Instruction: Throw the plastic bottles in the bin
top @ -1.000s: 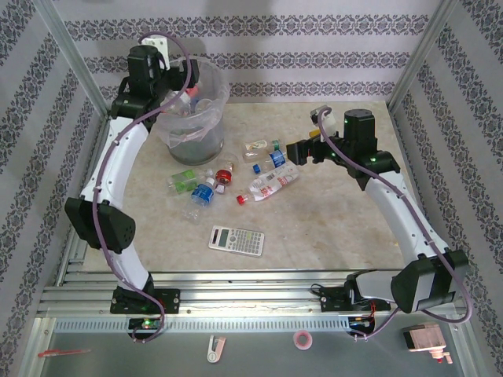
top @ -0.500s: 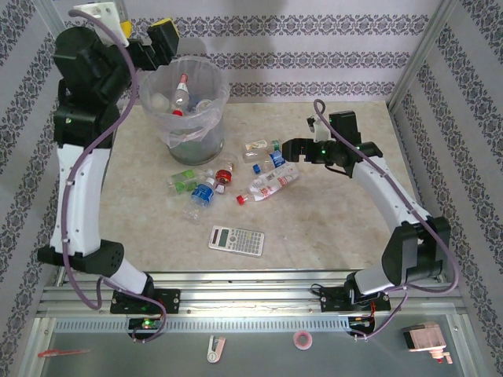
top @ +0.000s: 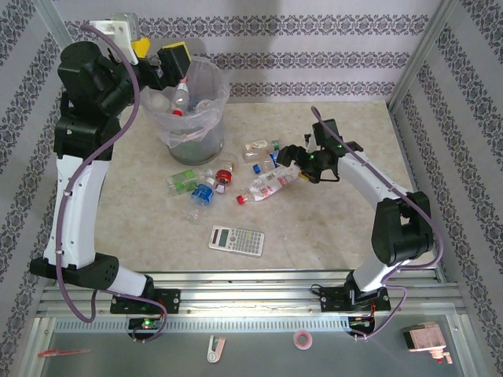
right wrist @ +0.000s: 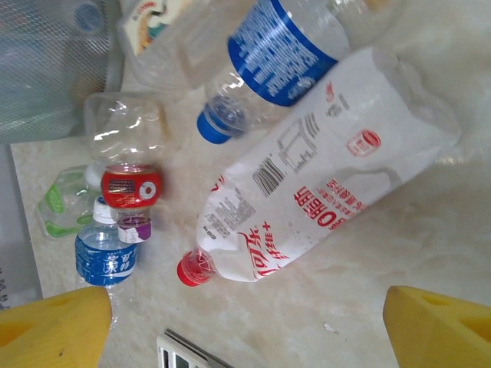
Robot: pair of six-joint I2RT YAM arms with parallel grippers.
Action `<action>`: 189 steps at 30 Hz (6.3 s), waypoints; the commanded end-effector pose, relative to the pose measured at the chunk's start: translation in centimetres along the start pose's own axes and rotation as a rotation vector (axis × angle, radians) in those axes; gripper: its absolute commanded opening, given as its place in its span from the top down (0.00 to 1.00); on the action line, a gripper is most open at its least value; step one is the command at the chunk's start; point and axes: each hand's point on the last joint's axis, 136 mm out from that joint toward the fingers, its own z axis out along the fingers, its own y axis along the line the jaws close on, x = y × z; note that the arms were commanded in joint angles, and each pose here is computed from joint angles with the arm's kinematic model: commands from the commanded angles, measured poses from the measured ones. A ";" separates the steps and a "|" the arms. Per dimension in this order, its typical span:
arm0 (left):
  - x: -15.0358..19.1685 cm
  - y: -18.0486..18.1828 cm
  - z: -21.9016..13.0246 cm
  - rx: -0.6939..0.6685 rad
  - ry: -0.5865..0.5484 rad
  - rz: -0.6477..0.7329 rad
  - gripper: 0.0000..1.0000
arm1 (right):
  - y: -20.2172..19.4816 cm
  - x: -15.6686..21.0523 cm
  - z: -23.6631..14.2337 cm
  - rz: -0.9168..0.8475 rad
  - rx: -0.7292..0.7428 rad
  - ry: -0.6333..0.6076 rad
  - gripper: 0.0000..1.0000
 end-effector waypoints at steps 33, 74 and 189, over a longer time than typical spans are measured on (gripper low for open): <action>1.7 -0.1 -1.6 -0.021 0.015 -0.026 0.00 | -3.2 3.4 9.2 0.194 0.133 0.068 0.36; 20.4 -7.9 3.8 0.329 0.376 -0.272 0.00 | 1.0 3.6 1.7 0.001 0.014 -0.052 0.88; -12.3 -6.8 -5.4 -0.121 -0.770 0.398 0.93 | 15.2 4.1 -14.1 -0.644 -0.429 -0.344 0.03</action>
